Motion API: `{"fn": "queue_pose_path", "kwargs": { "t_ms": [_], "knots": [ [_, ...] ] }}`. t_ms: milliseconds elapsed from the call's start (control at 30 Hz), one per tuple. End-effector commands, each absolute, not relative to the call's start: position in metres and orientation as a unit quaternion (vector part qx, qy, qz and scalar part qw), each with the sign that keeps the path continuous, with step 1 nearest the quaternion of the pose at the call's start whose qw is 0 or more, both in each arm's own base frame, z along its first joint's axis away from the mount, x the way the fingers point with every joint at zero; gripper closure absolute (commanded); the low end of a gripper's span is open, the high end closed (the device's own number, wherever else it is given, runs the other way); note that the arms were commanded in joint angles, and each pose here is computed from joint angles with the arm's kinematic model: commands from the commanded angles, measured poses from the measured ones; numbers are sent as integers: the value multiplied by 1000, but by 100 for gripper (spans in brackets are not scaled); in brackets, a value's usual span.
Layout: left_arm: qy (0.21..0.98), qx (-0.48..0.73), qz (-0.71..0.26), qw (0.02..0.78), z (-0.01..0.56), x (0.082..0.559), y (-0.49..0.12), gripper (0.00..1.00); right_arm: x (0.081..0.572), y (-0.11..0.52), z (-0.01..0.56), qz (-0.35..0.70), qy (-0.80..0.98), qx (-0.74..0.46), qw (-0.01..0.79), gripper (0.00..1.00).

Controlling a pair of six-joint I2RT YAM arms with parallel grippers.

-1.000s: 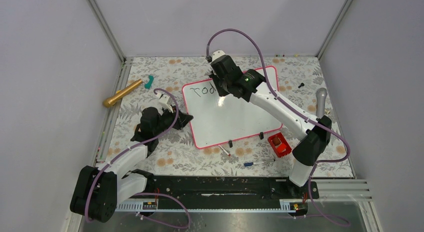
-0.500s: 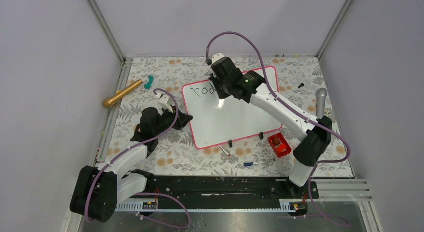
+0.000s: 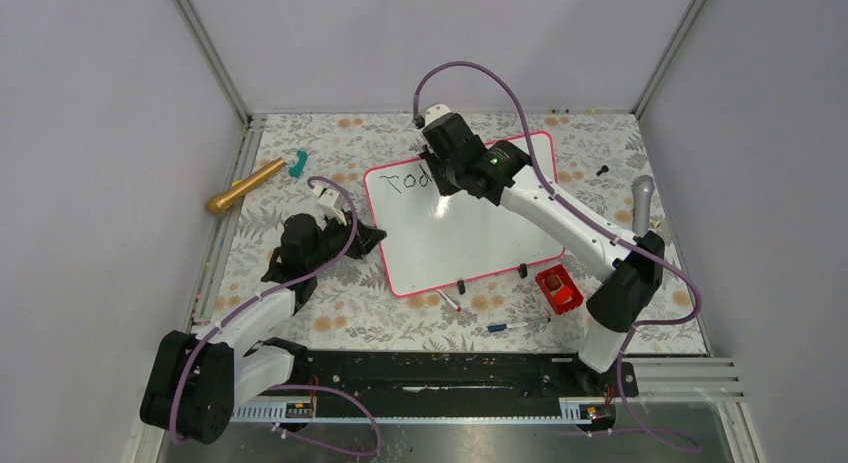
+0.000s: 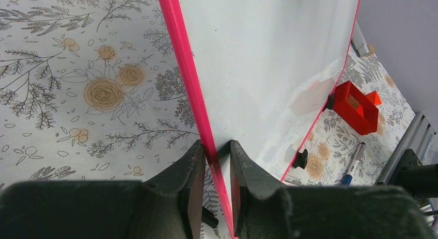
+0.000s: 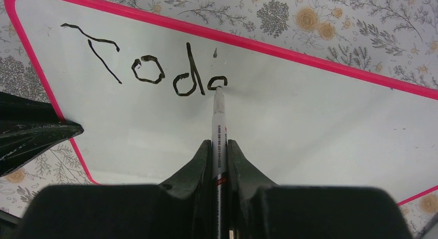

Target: Write a sentence on the whiteboard

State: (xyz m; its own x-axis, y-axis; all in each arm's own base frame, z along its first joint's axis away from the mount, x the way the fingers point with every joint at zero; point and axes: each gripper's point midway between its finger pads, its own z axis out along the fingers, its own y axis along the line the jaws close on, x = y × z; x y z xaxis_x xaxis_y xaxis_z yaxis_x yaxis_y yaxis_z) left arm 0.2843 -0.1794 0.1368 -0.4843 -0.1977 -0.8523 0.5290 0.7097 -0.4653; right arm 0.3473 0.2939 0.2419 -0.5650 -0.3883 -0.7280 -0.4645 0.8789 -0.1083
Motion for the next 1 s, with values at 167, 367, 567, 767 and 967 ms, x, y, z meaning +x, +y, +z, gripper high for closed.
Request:
{"fn": "queue_pose_path", "kwargs": {
  "t_ms": [167, 367, 567, 767, 967],
  "knots": [
    [759, 137, -364, 523, 151, 287, -184, 100, 361, 284, 267, 30, 874, -222, 432, 100],
    [758, 137, -365, 523, 151, 287, -184, 100, 360, 285, 263, 34, 876, -223, 427, 100],
    [759, 137, -364, 522, 151, 288, -184, 100, 352, 282, 255, 38, 880, -226, 415, 100],
    [759, 137, -364, 522, 151, 288, -184, 100, 344, 279, 248, 44, 884, -231, 404, 100],
    [759, 136, -363, 523, 151, 288, -184, 100, 342, 273, 249, 35, 884, -229, 407, 100]
  ]
}}
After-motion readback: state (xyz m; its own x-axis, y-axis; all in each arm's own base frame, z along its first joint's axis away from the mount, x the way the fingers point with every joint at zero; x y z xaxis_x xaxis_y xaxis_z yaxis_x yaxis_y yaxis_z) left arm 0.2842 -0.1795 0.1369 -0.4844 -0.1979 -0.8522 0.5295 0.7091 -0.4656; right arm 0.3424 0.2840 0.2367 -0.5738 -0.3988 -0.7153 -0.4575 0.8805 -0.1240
